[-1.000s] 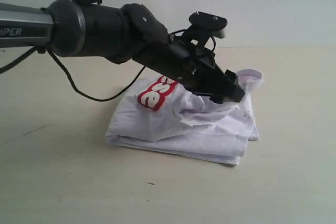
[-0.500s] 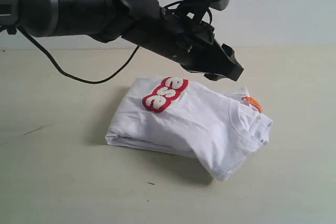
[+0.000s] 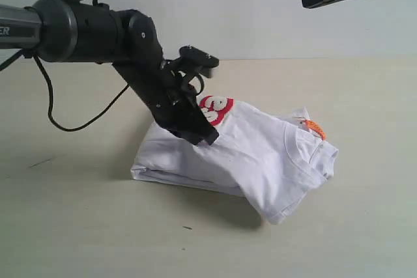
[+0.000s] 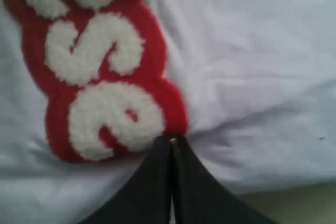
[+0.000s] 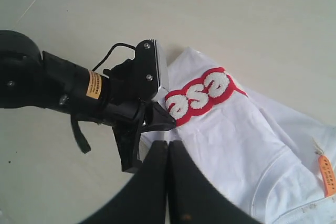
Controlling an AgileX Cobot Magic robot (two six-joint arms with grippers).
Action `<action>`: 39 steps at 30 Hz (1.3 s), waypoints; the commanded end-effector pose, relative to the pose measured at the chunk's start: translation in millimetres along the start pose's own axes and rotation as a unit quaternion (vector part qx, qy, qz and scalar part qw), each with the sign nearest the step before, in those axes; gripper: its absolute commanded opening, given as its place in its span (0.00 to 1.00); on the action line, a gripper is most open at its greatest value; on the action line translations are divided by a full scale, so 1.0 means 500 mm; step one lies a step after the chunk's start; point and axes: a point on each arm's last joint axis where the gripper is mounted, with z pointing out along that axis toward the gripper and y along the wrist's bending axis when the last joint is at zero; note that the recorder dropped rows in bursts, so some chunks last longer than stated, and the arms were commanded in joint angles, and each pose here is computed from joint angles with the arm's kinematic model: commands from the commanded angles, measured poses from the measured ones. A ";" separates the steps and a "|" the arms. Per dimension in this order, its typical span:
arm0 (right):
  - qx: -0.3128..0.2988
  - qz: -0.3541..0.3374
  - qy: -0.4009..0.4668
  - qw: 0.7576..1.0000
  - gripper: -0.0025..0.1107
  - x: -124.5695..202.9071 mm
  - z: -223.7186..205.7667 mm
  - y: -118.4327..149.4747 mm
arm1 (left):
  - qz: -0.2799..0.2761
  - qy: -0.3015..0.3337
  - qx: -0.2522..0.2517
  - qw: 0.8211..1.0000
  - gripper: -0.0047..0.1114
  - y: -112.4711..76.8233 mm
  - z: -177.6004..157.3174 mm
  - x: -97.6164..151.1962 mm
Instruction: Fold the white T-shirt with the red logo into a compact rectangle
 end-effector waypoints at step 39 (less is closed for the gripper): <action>0.006 -0.004 -0.013 1.000 0.02 -0.006 -0.001 -0.001 | -0.027 -0.145 -0.035 0.989 0.04 0.066 -0.128 0.041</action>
